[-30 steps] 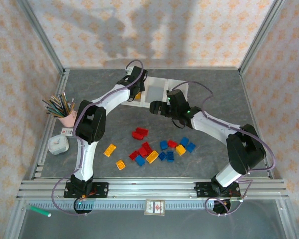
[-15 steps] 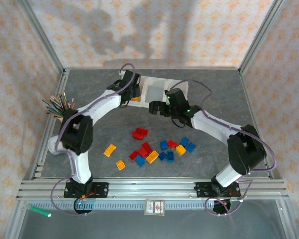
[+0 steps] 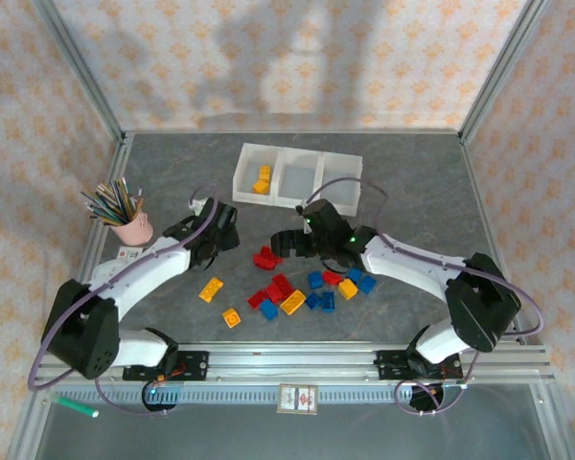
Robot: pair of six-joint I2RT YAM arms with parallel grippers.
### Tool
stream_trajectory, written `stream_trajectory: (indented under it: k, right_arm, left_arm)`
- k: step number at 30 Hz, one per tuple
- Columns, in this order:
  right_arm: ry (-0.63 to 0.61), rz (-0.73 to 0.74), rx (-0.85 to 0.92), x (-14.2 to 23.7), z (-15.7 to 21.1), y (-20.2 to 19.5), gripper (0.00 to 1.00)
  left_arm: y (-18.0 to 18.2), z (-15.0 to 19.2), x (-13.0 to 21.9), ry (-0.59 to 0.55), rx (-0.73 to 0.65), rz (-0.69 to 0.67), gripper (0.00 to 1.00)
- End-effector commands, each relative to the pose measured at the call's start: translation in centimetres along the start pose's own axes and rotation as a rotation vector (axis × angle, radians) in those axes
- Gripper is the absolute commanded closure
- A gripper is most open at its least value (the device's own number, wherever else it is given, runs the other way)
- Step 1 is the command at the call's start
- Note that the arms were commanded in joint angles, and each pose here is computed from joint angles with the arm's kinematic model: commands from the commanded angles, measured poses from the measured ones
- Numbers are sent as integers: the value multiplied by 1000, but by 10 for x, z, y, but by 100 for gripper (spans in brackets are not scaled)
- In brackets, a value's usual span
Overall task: Sort the legos into containers by color
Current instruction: Pick up the lego from the bottom-left of the table.
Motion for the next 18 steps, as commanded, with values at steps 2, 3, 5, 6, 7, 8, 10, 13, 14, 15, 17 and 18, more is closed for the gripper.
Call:
stream_trajectory:
  k: [2, 3, 5, 6, 7, 8, 10, 13, 14, 15, 17, 18]
  right_arm:
    - [-7, -5, -21, 5, 13, 8, 0]
    - [-3, -6, -26, 5, 16, 8, 0]
    - [-7, -12, -40, 6, 21, 8, 0]
    - [-14, -19, -50, 7, 23, 8, 0]
    - [-15, -25, -59, 7, 25, 6, 0]
    - [-14, -30, -64, 7, 26, 6, 0]
    - [-9, -29, -65, 7, 29, 5, 0]
    - [-10, -21, -65, 7, 30, 4, 0]
    - [-10, -23, -63, 7, 30, 4, 0]
    - [-10, -22, -60, 7, 30, 4, 0]
    - [-14, -17, -58, 7, 30, 4, 0]
    - [-16, -14, -57, 7, 30, 3, 0]
  left_arm:
    - [22, 29, 3, 40, 55, -92, 26]
    - [28, 36, 1, 60, 67, -109, 25]
    - [35, 50, -3, 90, 88, -110, 22]
    - [39, 56, -4, 100, 103, -107, 20]
    - [43, 62, -5, 110, 114, -106, 19]
    - [47, 66, -6, 117, 125, -110, 17]
    - [52, 74, -9, 129, 135, -111, 14]
    - [57, 82, -12, 156, 136, -119, 11]
    - [57, 84, -13, 169, 136, -108, 11]
    - [57, 87, -14, 179, 137, -101, 10]
    - [57, 90, -14, 199, 134, -88, 9]
    - [56, 92, -14, 215, 128, -75, 8]
Point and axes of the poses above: each hand's point on the last joint's axis, 136 mm out from that joint toward the fingers, its own x axis back along the fingers, its own y axis along the line the jaws close on, z = x × y, the point moved 9 cm from there along x, back along the fingers, and after that the axes turned 4 degrees about x, right-handed, at the moved point
